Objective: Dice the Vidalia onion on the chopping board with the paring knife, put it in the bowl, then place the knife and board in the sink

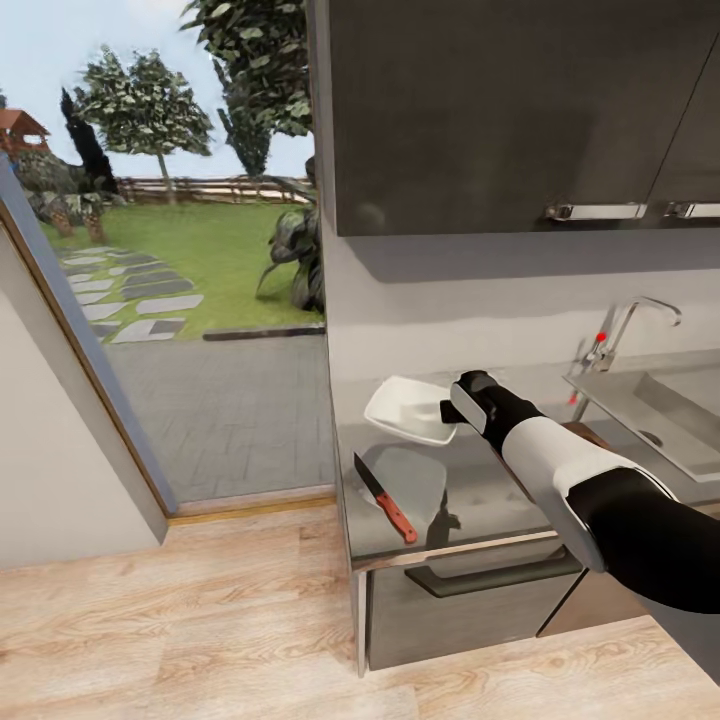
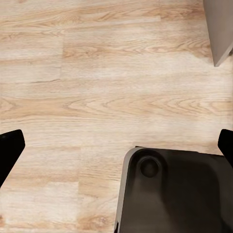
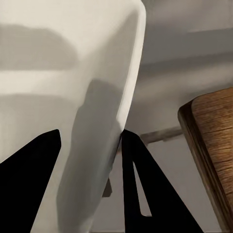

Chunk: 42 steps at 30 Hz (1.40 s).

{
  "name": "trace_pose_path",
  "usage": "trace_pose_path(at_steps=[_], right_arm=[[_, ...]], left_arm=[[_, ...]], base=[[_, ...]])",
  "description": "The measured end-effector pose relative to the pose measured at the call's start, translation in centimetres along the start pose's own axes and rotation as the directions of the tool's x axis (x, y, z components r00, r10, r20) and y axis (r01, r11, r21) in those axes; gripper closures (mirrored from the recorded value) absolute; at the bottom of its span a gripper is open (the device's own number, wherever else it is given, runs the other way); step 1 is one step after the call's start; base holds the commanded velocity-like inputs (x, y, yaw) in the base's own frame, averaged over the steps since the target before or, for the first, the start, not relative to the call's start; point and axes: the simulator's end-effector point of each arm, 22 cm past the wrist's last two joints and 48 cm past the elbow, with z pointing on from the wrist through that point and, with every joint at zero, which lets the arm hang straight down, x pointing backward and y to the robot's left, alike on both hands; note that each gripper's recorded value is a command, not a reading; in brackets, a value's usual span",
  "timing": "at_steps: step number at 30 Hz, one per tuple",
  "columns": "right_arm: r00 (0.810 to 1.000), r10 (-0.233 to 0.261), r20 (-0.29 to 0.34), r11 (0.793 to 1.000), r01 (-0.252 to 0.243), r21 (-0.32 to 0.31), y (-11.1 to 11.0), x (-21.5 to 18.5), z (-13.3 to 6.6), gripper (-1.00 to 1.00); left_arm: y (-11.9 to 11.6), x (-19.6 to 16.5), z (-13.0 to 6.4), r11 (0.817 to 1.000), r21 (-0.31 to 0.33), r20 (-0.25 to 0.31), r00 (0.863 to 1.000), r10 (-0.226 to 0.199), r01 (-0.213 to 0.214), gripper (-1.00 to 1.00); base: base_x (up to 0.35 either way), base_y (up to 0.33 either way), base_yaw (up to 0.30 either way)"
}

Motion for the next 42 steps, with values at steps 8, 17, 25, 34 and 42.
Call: trace_pose_path(at_steps=[8, 17, 25, 34, 42], right_arm=[[0.999, -0.015, -0.031, 1.000, 0.015, -0.007, 0.5, 0.7, -0.1, 1.00], [0.998, -0.020, -0.060, 1.000, 0.021, 0.006, 0.1, 1.9, 0.4, 1.00], [0.996, -0.021, -0.090, 1.000, 0.022, 0.016, -0.3, 3.2, 0.9, 1.00], [0.994, -0.021, -0.103, 1.000, 0.023, 0.015, -0.3, 3.8, 1.1, 1.00], [0.994, -0.021, -0.106, 1.000, 0.023, 0.015, -0.3, 4.0, 1.2, 1.00]], left_arm=[[0.0, 0.0, 0.0, 1.000, 0.000, 0.000, 1.000, 0.000, 0.000, -1.00], [0.0, 0.0, 0.0, 1.000, 0.000, 0.000, 1.000, 0.000, 0.000, -1.00], [0.0, 0.0, 0.0, 1.000, 0.000, 0.000, 1.000, 0.000, 0.000, -1.00], [0.0, 0.0, 0.0, 1.000, 0.000, 0.000, 1.000, 0.000, 0.000, -1.00], [0.0, 0.0, 0.0, 1.000, 0.000, 0.000, 1.000, 0.000, 0.000, -1.00]], base=[[0.000, 0.000, 0.000], [0.116, 0.039, 0.000], [0.047, 0.015, 0.000], [0.000, 0.000, 0.000], [0.000, 0.000, 0.000]])
